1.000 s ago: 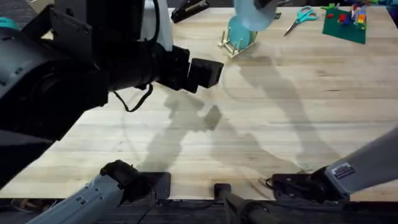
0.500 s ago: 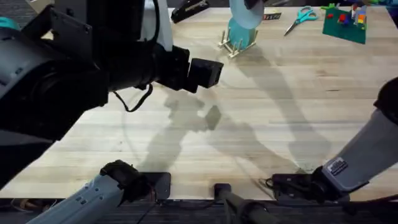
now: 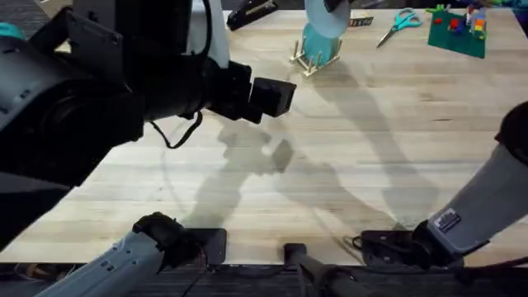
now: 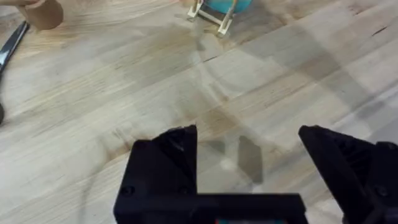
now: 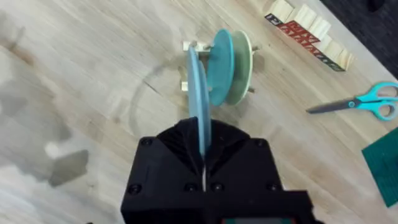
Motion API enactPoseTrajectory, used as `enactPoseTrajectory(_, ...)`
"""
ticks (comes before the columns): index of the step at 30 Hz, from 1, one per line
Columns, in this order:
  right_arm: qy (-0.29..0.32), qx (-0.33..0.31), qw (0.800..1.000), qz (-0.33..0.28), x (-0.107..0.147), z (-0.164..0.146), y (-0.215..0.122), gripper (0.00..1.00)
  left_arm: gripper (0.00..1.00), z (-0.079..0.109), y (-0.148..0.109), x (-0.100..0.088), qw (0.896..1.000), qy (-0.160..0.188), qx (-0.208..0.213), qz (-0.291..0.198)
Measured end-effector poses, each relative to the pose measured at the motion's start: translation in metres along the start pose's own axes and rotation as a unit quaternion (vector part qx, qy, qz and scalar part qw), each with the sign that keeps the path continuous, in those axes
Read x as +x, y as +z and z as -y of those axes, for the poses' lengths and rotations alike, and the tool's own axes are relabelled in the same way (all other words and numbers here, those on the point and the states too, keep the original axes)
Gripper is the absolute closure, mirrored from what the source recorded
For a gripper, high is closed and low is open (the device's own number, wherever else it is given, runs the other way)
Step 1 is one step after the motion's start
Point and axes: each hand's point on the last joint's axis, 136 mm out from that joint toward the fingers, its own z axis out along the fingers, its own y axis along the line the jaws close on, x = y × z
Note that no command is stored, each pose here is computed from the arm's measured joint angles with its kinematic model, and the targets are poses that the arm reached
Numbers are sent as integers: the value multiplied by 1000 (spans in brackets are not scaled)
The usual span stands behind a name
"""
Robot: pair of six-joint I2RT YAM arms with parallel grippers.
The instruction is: Pick up the plates from the table one by one and place each into a slot on the dish rack.
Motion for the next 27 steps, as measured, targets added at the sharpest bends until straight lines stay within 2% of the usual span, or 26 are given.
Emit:
enactPoseTrajectory(13, 0, -9, 1000, -27, -4, 1, 66, 972, 5, -1, 0, 6, 1000, -1, -2, -11)
enactPoseTrajectory(27, -1, -9, 999, -32, -7, 1, 97, 972, 6, -1, 0, 6, 1000, -1, -2, -11)
